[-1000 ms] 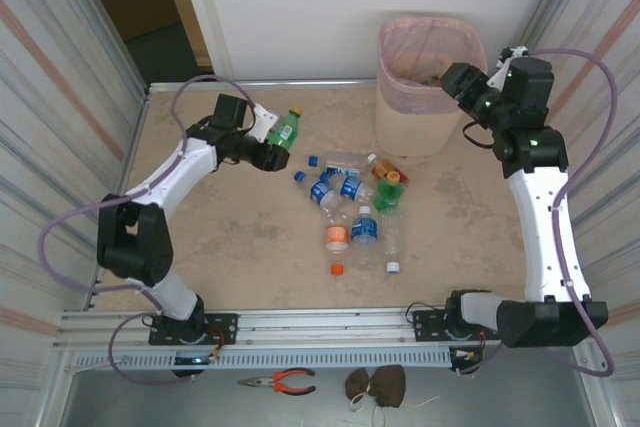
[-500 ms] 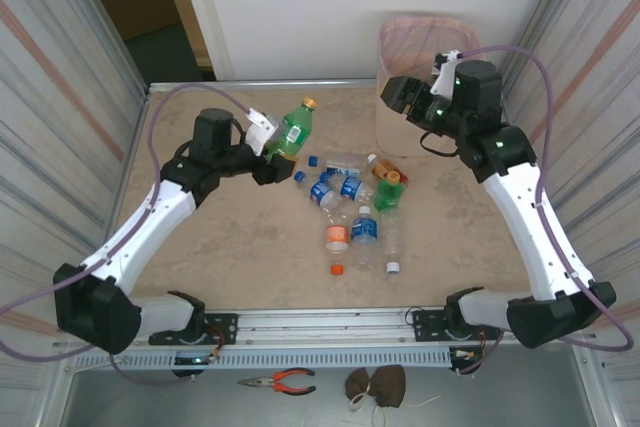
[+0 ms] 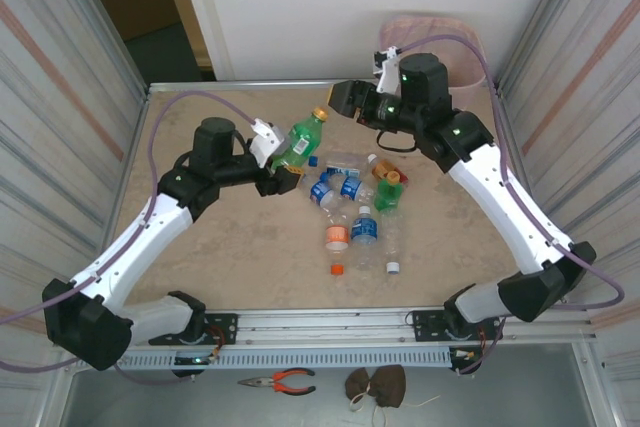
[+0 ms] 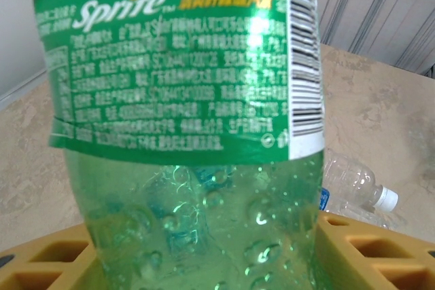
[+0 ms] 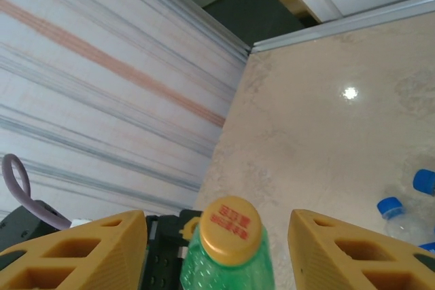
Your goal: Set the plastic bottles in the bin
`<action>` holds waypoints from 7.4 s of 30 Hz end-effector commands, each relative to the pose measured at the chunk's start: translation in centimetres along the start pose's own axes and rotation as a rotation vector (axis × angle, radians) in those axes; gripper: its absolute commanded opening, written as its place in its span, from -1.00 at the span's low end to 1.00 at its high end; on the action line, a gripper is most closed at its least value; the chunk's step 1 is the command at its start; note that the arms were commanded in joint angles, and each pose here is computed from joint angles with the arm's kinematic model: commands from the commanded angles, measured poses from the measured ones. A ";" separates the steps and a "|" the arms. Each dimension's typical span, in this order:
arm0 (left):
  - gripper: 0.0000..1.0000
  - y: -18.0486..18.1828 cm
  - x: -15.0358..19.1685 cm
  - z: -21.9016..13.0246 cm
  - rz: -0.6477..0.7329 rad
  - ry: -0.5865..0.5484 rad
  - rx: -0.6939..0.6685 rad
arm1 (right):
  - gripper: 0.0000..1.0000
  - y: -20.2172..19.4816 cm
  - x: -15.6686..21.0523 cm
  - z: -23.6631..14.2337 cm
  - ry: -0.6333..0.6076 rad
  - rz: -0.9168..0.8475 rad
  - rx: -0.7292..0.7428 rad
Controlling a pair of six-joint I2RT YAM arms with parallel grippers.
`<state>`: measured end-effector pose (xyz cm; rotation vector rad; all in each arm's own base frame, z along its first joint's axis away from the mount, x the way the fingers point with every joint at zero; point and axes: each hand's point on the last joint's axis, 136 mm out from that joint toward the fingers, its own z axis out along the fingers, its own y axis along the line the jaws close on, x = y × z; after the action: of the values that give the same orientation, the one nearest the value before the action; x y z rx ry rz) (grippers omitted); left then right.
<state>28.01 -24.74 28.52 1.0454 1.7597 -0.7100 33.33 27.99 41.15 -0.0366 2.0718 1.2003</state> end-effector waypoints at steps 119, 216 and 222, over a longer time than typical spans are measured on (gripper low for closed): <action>0.52 -1.6 -2.1 -4.1 0.011 -0.092 -0.093 | 0.01 -27.3 -22.7 -8.6 -0.528 0.082 0.647; 0.51 -1.4 -0.1 -1.7 -0.089 -0.048 -0.041 | -0.47 -12.4 -4.4 -10.6 -0.134 -0.235 0.685; 0.51 -1.4 -0.2 -1.9 -0.088 -0.051 -0.048 | -0.47 -9.3 -10.5 -13.6 -0.315 -0.231 0.594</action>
<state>26.37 -23.67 28.90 0.9145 1.7985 -0.7220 36.38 9.08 40.58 0.2129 2.1073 0.3219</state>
